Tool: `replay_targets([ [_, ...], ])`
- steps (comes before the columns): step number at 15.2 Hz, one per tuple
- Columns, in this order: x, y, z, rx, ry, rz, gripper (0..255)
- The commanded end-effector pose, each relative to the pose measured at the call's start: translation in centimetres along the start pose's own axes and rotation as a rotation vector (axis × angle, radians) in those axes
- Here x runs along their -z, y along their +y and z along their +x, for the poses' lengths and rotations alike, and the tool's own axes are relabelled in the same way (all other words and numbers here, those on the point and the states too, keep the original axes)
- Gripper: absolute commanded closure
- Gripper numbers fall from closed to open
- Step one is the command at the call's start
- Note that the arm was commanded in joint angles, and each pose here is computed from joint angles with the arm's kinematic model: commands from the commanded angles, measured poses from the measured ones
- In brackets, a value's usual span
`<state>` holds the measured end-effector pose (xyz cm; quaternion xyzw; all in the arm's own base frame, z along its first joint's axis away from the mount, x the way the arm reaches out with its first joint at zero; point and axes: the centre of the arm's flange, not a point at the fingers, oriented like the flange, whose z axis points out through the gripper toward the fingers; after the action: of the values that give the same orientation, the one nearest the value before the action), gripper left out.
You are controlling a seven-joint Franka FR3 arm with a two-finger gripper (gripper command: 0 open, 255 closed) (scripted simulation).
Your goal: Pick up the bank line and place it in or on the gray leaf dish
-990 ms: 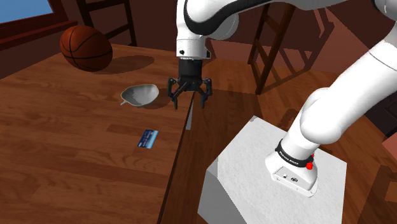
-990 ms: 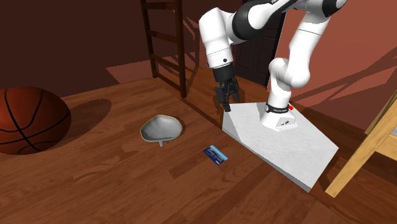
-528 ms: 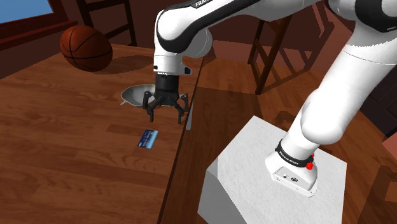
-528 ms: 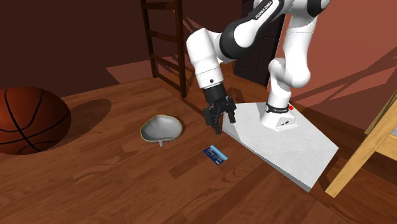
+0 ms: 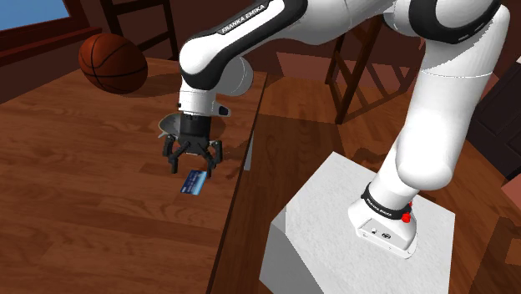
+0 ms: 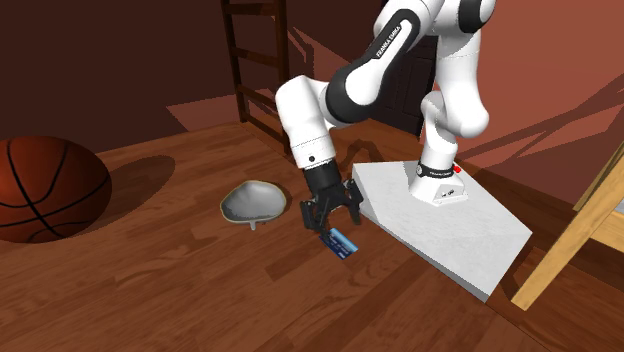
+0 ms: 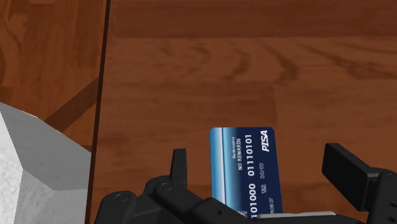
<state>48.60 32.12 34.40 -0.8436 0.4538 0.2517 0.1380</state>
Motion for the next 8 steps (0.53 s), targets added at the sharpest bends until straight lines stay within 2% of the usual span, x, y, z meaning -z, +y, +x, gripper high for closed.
replay_targets([
  [1, -1.3, -0.1, 0.0, -0.003, -0.002, 0.002, 0],
  [5, -3.2, -0.1, 0.0, -0.003, -0.002, 0.002, 0],
  [8, -3.2, -0.1, 0.0, -0.003, -0.001, 0.002, 0],
])
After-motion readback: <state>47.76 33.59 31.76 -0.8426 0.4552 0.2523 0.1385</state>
